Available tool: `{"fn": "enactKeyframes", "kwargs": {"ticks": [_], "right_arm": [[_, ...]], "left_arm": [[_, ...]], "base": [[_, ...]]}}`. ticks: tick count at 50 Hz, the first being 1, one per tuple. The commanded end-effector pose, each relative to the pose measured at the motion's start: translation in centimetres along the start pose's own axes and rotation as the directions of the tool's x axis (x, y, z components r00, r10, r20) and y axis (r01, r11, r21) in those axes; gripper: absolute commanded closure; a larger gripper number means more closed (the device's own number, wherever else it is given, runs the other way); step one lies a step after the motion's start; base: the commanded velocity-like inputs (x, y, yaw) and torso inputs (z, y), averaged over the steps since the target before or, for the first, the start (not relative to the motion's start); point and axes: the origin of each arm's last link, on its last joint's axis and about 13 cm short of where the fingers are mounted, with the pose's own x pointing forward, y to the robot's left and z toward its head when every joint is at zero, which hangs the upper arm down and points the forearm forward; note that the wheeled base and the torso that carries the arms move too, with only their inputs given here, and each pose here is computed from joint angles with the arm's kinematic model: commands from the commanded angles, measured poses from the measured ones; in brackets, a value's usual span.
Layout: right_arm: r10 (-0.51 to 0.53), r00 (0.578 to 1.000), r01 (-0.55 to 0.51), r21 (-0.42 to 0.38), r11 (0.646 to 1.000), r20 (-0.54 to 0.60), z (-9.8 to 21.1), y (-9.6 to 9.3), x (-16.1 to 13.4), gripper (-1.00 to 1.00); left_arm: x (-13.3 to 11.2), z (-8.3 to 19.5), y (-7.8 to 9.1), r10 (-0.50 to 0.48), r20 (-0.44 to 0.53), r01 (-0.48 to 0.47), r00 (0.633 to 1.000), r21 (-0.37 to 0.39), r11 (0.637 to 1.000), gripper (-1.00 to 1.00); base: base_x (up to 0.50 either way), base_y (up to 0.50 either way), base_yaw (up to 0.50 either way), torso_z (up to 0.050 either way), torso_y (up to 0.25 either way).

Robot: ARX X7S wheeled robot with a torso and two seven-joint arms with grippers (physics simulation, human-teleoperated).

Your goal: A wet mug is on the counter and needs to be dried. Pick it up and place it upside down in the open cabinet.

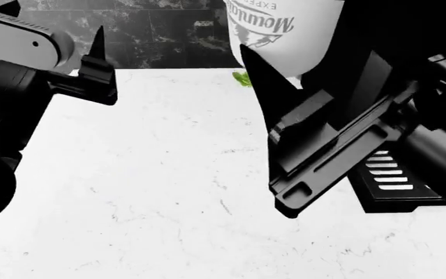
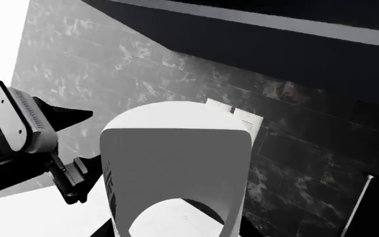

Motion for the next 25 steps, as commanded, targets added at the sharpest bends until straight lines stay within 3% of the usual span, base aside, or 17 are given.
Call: {"fn": "enactKeyframes", "kwargs": {"ticks": [1,7,11,13,18,25], "right_arm": [[-0.128,0.985,0.142,-0.115,0.983,0.118,1.4,1.1,-1.2,1.00],[-0.153,0.971,0.188,-0.193,0.963,0.186,2.0,1.9,-2.0,1.00],[-0.177,0.952,0.262,-0.363,0.894,0.251,1.8,2.4,-2.3,1.00],[-0.164,0.952,0.259,-0.396,0.881,0.258,1.9,2.9,-2.5,1.00],[-0.145,0.940,0.274,-0.432,0.859,0.308,2.6,3.6,-2.9,1.00],[-0.169,0.915,0.322,-0.411,0.853,0.366,5.1,3.4,-2.8,1.00]], "left_arm": [[-0.8,0.4,-0.8,-0.088,-0.166,0.066,0.982,-0.132,0.989,-1.00],[-0.8,0.2,-0.9,-0.085,-0.185,0.062,0.979,-0.125,0.990,-1.00],[-0.7,0.2,-0.9,-0.083,-0.185,0.061,0.979,-0.120,0.991,-1.00],[-0.7,0.1,-0.9,-0.072,-0.181,0.053,0.981,-0.112,0.992,-1.00],[-0.5,0.0,-0.9,-0.062,-0.175,0.045,0.983,-0.098,0.994,-1.00],[-0.4,0.1,-0.8,-0.057,-0.161,0.044,0.985,-0.083,0.996,-1.00]], "base": [[0.00,0.00,0.00,0.000,0.000],[0.00,0.00,0.00,0.000,0.002],[0.00,0.00,0.00,0.000,0.000],[0.00,0.00,0.00,0.000,0.000],[0.00,0.00,0.00,0.000,0.000],[0.00,0.00,0.00,0.000,0.000]]}}
